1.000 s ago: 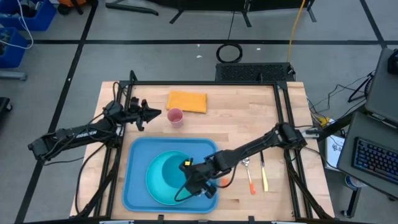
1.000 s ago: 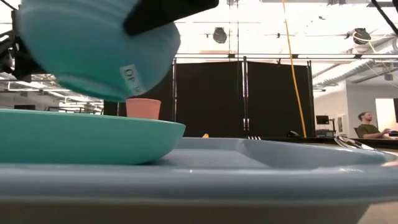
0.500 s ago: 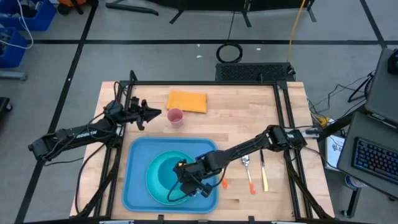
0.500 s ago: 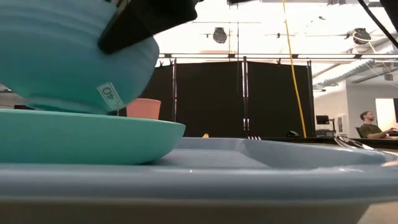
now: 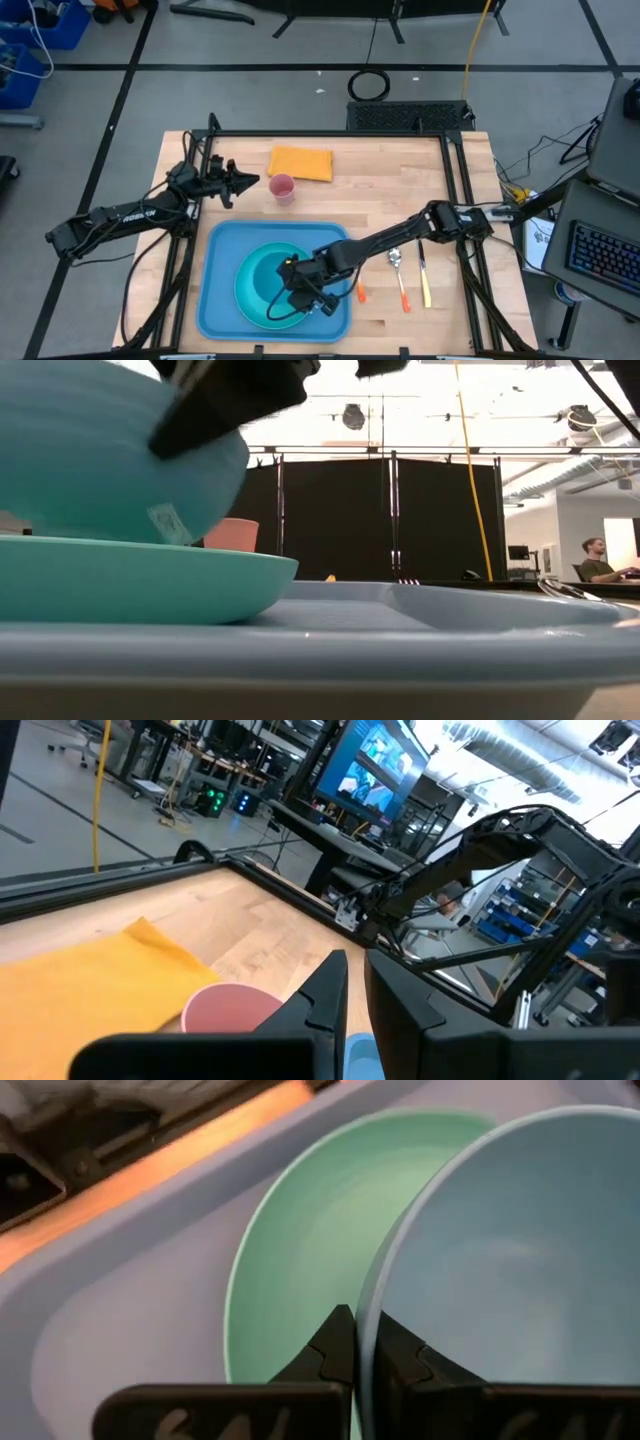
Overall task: Set up tray
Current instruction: Put the blue bowl on top of the green plate on the blue tray
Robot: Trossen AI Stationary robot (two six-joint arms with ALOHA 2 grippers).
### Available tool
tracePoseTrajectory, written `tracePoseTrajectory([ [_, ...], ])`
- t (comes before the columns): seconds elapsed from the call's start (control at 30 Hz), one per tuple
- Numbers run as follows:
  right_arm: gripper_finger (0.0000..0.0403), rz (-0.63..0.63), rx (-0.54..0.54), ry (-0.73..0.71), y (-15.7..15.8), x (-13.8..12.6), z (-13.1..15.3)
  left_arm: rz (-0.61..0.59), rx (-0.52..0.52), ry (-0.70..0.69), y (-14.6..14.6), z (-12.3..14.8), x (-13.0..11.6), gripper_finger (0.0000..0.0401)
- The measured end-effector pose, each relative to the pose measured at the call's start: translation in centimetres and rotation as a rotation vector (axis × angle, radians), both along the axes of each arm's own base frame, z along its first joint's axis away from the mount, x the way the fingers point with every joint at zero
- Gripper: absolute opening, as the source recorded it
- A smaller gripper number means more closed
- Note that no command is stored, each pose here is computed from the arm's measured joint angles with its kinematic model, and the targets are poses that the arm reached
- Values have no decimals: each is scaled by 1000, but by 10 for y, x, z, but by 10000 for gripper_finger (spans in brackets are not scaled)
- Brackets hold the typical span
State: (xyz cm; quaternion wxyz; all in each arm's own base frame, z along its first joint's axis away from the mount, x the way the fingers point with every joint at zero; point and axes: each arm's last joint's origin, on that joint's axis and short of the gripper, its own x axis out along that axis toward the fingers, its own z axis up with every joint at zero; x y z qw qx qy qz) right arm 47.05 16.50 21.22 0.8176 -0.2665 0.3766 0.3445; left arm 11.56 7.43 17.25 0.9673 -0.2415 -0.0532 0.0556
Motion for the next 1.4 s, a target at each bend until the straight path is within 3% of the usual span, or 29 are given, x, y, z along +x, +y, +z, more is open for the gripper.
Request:
tracePoseTrajectory([
  [1.4, 3, 9, 63, 23, -4, 2, -25, 2, -3, 5, 0, -1, 0, 42],
])
